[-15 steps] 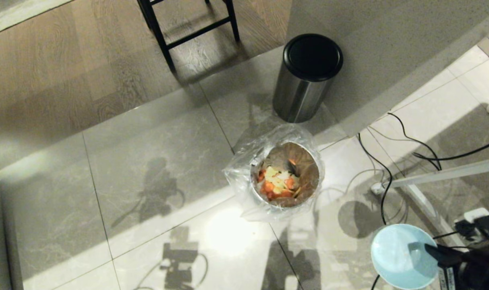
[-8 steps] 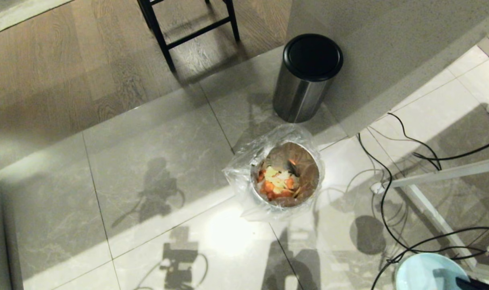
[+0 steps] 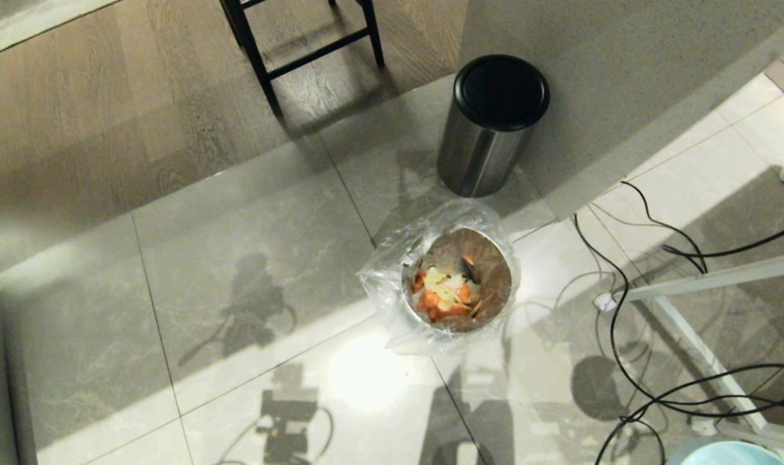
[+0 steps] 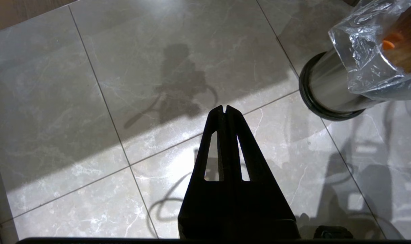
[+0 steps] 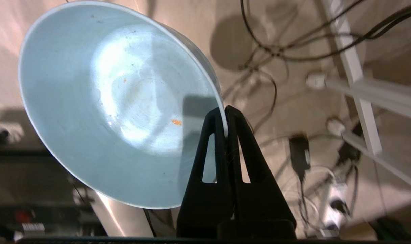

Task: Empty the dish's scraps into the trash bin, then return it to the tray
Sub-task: Put the bowl back to the table

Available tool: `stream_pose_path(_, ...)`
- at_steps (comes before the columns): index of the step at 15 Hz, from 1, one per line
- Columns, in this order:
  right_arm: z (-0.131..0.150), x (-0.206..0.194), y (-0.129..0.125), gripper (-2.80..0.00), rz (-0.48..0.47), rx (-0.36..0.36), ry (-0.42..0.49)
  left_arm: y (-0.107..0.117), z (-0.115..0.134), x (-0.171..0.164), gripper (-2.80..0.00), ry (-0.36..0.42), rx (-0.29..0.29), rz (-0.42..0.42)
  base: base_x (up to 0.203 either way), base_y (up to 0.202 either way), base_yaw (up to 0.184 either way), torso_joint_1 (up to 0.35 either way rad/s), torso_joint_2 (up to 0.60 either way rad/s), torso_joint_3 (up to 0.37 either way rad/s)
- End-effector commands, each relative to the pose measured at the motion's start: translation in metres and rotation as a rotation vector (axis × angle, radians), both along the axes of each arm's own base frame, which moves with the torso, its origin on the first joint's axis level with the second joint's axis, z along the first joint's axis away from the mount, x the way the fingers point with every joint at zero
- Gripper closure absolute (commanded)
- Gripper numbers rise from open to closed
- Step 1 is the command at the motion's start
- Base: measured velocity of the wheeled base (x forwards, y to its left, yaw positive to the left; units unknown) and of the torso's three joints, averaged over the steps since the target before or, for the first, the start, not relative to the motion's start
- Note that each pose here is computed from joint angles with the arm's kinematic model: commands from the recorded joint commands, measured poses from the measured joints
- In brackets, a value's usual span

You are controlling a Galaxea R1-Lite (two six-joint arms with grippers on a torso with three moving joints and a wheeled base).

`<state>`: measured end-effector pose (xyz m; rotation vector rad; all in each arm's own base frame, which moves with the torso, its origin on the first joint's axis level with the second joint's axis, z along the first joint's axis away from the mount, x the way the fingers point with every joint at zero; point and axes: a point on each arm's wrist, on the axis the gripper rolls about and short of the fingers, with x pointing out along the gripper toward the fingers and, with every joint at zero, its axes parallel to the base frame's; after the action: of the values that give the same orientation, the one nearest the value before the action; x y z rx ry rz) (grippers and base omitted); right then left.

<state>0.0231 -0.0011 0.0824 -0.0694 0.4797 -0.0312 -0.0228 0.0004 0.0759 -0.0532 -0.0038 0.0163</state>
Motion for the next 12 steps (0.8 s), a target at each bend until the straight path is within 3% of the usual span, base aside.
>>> stream_pose_path(1,0.001,-0.014,0.0,0.0,0.002,0.01,-0.154,0.0,0.0,0.0,0.0,0.0,-0.002,0.0,0.0,0.0,0.0,0.0,0.0,0.0)
stream_pose_path(9,-0.001,-0.046,0.001,0.0,0.026,0.026,-0.53,0.0,0.0,0.0,0.0,0.0,0.0,0.0,0.0,0.0,0.0,0.0,0.0,0.0)
stream_pose_path(12,-0.001,-0.046,0.001,0.0,0.019,0.055,-0.538,0.0,0.0,0.0,0.0,0.0,-0.002,0.0,0.0,0.0,0.0,0.0,0.0,0.0)
